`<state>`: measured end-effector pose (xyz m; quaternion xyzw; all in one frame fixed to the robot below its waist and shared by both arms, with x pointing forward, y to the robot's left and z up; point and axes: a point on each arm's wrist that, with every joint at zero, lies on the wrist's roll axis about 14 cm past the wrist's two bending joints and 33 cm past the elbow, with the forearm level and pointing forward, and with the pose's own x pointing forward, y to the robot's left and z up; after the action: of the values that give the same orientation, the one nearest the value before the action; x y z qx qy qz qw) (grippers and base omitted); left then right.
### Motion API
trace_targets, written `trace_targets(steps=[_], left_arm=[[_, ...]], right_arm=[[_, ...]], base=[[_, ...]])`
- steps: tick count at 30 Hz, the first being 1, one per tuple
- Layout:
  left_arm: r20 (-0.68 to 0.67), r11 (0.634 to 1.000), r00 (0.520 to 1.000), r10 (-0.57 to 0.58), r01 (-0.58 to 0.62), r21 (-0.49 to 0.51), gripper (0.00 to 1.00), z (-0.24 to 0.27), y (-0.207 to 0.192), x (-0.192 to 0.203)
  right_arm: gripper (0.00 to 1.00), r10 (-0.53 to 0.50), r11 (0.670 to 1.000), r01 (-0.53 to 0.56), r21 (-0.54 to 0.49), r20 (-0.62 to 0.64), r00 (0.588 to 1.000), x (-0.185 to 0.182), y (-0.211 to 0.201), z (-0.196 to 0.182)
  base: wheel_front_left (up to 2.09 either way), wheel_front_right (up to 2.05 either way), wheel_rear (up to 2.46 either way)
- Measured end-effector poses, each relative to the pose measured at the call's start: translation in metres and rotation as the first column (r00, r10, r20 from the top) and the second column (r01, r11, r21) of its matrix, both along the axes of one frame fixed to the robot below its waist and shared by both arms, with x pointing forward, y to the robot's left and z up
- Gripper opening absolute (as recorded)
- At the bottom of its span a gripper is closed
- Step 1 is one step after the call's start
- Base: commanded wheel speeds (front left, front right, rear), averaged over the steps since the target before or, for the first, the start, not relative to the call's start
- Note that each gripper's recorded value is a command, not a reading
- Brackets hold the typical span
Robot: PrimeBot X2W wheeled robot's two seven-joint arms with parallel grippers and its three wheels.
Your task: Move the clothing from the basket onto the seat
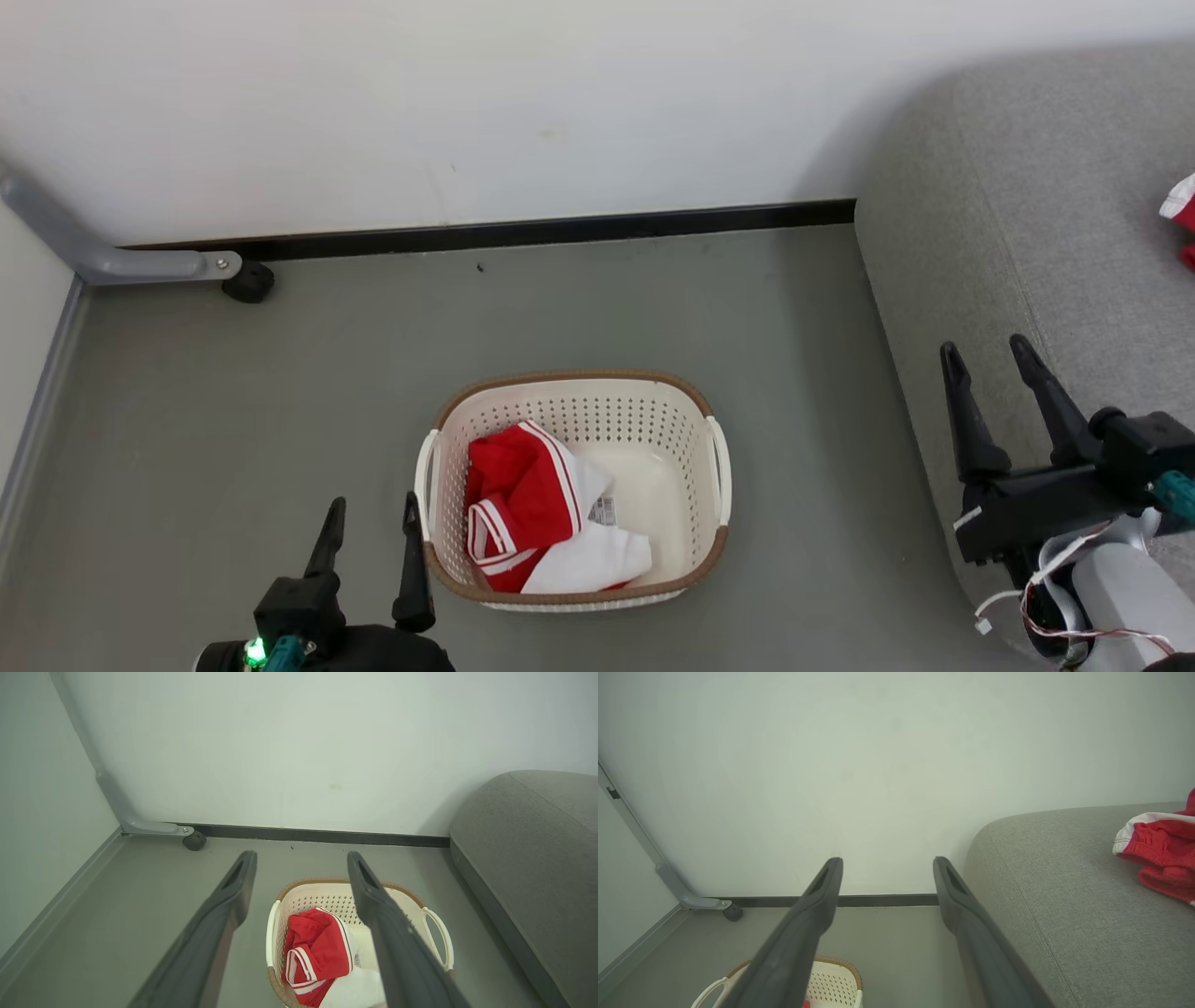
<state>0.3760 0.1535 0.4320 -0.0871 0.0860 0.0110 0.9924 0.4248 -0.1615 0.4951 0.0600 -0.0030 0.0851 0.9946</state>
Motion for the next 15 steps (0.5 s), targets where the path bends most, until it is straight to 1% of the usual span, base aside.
trace_targets(steps=[4,9,15], left_arm=[[-0.033,0.998,0.998,-0.058,0.057,-0.019,1.00,-0.012,-0.019,0.005],[-0.053,0.994,0.993,-0.108,0.107,-0.032,1.00,-0.022,-0.036,0.023],[-0.088,0.986,0.982,-0.164,0.161,-0.041,1.00,-0.040,-0.055,0.044]], right_arm=[[1.00,0.016,1.000,-0.016,-0.005,0.029,0.999,0.015,0.003,0.007],[1.00,0.034,0.999,-0.033,-0.005,0.049,0.998,0.035,0.007,0.009],[1.00,0.045,0.999,-0.045,-0.013,0.047,0.998,0.054,0.007,0.001]], base=[[0.00,0.00,0.00],[0.00,0.00,0.00],[0.00,0.00,0.00]])
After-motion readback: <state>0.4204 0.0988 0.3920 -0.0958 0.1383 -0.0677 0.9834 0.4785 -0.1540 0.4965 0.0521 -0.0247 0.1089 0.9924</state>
